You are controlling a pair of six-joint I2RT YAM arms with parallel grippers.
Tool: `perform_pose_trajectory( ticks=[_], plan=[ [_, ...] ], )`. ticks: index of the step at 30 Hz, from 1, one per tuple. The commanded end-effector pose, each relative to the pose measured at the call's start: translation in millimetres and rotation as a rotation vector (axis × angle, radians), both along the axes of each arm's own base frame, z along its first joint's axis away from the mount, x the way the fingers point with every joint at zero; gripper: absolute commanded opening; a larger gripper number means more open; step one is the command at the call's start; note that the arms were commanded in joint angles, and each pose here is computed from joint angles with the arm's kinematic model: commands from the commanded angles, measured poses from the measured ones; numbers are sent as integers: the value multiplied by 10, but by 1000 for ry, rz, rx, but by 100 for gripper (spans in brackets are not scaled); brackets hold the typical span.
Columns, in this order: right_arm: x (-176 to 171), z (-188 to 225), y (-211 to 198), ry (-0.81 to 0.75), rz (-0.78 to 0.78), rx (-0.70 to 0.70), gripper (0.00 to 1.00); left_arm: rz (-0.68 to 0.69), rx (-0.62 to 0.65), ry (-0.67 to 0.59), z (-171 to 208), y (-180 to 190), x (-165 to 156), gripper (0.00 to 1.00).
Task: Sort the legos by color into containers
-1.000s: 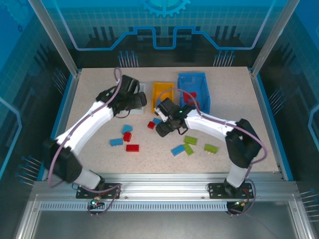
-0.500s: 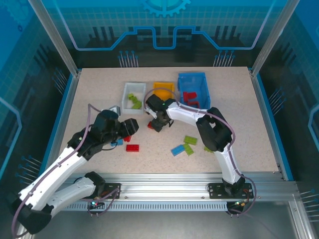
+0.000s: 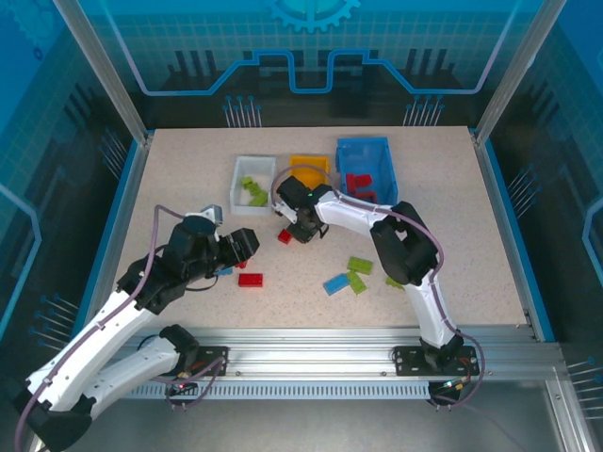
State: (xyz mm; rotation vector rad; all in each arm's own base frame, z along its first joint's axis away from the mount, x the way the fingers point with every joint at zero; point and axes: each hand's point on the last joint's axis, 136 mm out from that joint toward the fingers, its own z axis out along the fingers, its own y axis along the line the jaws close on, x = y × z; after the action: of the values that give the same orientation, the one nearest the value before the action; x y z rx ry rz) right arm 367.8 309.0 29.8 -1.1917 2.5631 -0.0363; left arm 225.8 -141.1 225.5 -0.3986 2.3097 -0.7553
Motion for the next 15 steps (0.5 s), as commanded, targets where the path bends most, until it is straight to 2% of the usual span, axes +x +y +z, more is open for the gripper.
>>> perform_pose_trajectory(
  ticks=[1,3,6,12,15],
  plan=[
    [-27,599,-58,-88,-65,95,27,-23,-25,-6,4,-107,54,70],
    [59,863,-122,-132,-144,147,28,-30,-25,-14,6,-170,138,71],
    [285,1044,-125,-161,-245,182,28,-42,-23,-35,28,-275,286,71],
    [869,931,-196,-148,-460,171,27,-44,19,-71,52,-384,521,71],
    [1087,882,-174,-116,-525,238,27,-45,28,-77,54,-400,556,71]
  ],
)
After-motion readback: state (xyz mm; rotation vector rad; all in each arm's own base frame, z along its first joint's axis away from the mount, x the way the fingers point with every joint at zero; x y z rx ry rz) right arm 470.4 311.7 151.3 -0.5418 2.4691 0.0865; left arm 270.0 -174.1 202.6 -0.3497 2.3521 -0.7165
